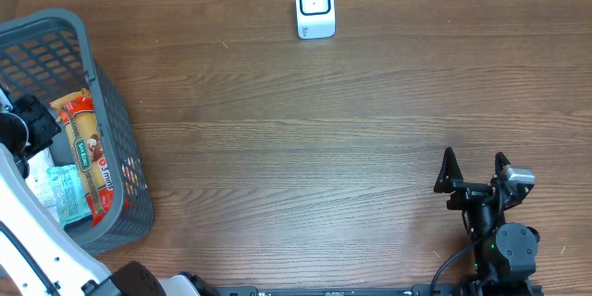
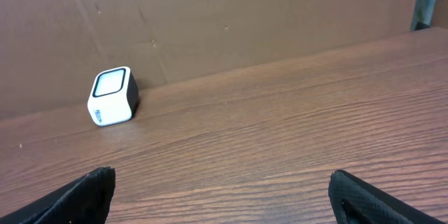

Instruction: Scan the item barcode

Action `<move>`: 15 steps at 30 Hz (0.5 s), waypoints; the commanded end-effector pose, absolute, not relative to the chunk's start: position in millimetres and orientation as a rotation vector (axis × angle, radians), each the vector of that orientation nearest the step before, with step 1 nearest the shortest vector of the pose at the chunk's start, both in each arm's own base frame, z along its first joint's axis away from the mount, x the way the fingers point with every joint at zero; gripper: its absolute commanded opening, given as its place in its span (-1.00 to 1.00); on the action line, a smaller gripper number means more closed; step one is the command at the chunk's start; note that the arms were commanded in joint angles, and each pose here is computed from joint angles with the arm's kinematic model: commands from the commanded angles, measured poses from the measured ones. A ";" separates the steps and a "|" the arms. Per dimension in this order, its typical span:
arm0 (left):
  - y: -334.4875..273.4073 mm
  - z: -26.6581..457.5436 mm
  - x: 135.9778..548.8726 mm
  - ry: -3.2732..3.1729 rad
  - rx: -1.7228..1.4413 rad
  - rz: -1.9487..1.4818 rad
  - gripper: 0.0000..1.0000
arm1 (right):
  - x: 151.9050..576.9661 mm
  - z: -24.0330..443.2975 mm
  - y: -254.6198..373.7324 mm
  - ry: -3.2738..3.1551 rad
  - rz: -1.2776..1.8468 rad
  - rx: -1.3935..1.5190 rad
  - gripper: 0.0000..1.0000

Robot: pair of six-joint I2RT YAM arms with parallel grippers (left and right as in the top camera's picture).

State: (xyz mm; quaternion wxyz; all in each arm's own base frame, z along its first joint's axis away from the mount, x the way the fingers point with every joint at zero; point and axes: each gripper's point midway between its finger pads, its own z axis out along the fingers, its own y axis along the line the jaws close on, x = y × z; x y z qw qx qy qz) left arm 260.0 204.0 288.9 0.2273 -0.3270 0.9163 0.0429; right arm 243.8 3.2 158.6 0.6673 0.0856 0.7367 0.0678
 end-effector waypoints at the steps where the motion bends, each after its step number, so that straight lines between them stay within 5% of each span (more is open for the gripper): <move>1: 197.0 309.0 256.1 2.465 -0.881 0.115 -0.92 | 242.0 168.2 0.0 1.642 0.136 0.201 1.00; 15: 191.7 301.7 248.1 2.513 -0.898 0.104 -0.92 | 242.0 168.2 0.0 1.642 0.136 0.201 1.00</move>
